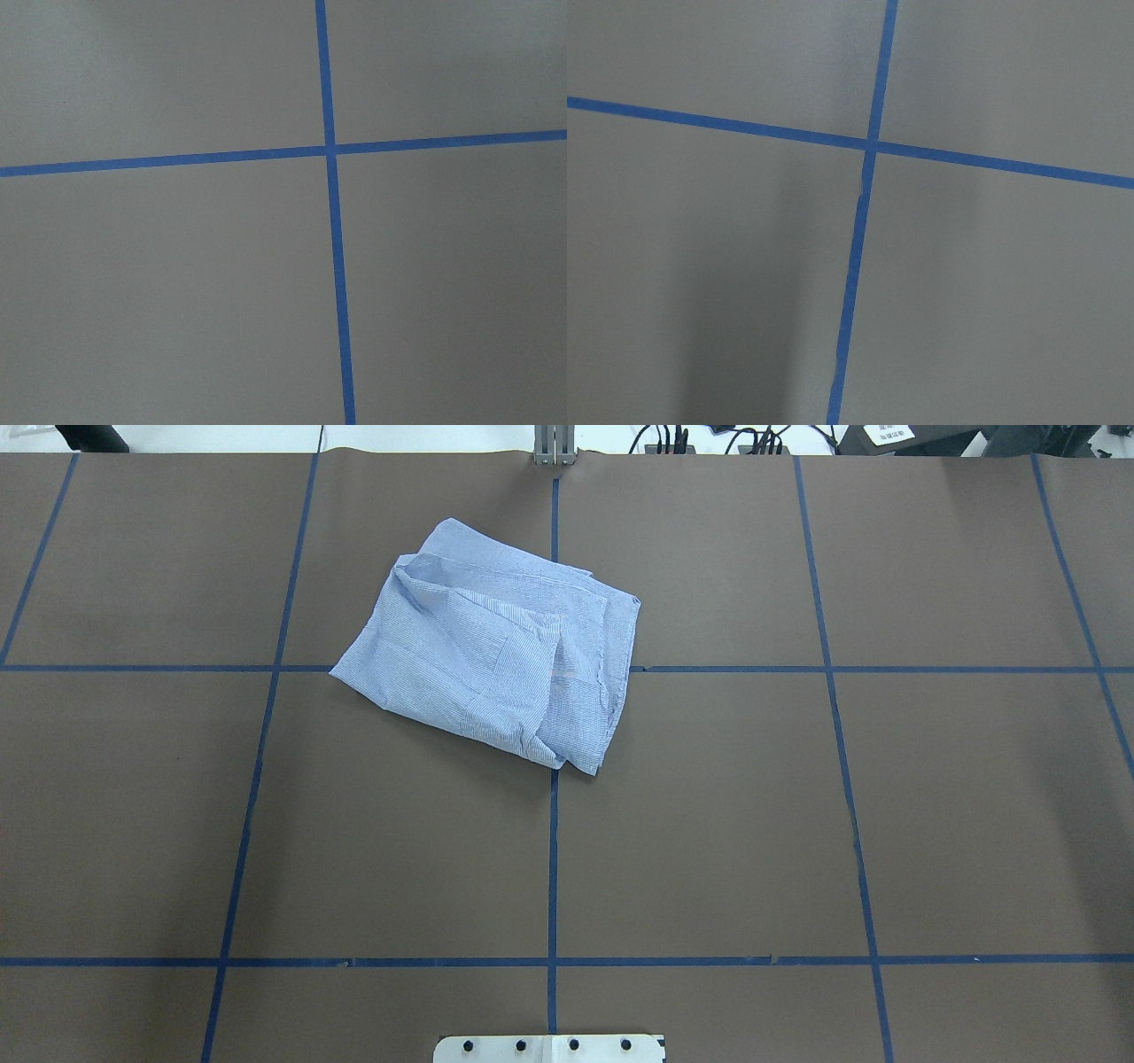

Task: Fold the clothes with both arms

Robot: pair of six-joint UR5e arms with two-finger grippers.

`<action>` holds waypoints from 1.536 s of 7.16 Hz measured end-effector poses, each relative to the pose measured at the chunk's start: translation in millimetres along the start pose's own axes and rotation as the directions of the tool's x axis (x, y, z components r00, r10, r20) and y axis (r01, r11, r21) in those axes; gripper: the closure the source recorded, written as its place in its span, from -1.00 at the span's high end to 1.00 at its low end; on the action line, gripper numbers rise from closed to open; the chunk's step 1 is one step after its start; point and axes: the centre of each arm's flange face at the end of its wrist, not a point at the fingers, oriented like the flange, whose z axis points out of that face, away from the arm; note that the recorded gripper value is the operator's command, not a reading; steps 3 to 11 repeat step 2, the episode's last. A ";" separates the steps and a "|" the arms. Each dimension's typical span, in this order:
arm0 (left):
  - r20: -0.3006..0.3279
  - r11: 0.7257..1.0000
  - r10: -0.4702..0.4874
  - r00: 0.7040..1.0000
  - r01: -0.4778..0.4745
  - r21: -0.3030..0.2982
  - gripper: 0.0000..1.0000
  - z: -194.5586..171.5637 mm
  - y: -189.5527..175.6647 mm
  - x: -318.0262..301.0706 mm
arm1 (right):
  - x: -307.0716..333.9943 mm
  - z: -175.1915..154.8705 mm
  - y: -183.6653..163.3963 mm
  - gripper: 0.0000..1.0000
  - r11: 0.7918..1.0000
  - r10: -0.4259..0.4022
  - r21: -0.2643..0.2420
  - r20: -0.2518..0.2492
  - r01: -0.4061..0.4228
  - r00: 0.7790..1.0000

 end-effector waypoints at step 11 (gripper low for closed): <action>0.000 1.000 0.004 1.000 -0.004 0.003 1.00 -1.4 -0.7 1.7 | 0.1 0.1 0.2 1.00 1.000 -0.005 0.000 0.000 0.005 1.000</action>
